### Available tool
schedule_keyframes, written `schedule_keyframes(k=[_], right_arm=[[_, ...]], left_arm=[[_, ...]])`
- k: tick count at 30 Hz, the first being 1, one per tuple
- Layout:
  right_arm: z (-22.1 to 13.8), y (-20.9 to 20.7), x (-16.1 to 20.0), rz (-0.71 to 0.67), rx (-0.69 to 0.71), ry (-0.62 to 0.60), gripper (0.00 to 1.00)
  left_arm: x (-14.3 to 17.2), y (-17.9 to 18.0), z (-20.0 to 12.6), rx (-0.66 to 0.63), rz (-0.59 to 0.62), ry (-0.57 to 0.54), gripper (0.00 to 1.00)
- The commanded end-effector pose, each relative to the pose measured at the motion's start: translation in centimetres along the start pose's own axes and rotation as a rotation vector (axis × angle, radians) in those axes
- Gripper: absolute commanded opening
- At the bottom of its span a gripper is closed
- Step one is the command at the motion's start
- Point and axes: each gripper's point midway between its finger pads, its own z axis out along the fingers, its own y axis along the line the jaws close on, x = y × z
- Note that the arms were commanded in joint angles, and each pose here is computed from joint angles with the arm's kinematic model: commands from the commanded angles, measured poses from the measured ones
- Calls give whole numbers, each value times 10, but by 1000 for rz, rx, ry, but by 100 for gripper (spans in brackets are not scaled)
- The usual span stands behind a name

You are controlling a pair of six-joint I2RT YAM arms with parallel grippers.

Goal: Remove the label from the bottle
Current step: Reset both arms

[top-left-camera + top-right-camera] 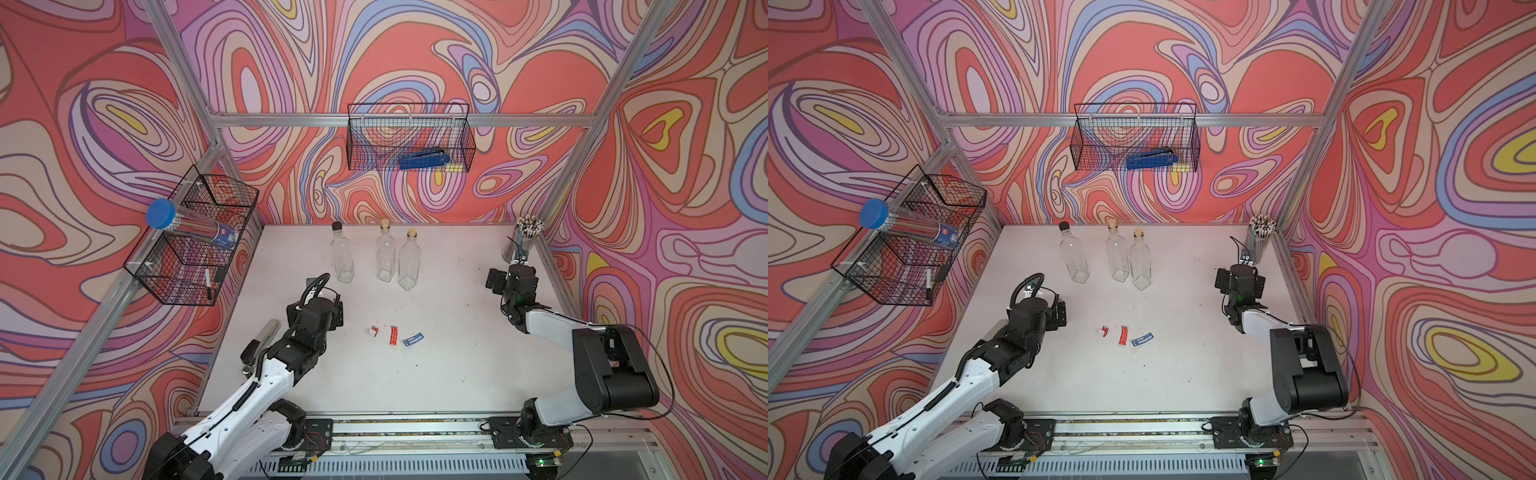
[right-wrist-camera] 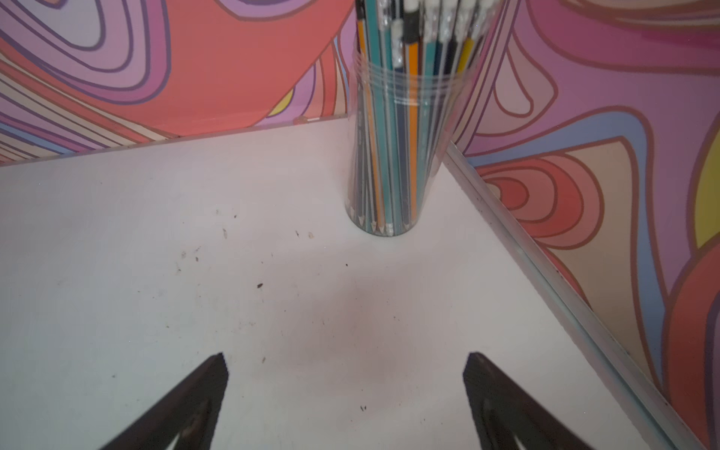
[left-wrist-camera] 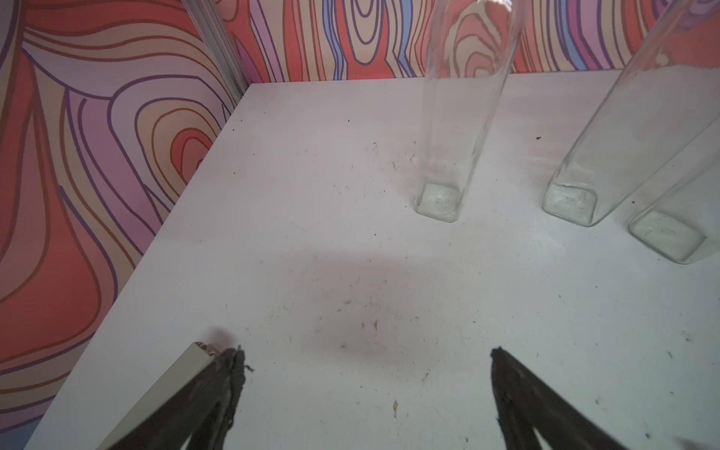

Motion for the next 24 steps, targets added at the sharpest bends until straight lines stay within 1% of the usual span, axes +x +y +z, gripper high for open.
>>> schedule_keyframes(k=[1,6,9,12,14,18,20,22,24], right_arm=[[4,2,-6,34,-40,-94,98],[0,2,1,43,-58,-180,98],[4,9,6,25,-92,-167,98],[3,10,10,16,-102,-201,98],[3,10,12,14,-104,-185,98],[3,10,11,15,-101,-196,98],[3,10,11,15,-103,-190,98],[3,9,11,14,-100,-196,98],[3,10,12,15,-102,-192,98]], left_arm=[[-4,9,6,-54,11,-46,100],[-13,23,7,-100,-1,-126,100],[-16,34,6,-123,-17,-194,100],[-18,40,7,-133,-29,-254,100],[-17,40,13,-126,-33,-273,100],[-18,40,26,-136,-23,-322,100],[-17,39,34,-130,-5,-327,100],[-19,42,40,-139,-17,-373,100],[-16,46,48,-152,-19,-384,100]])
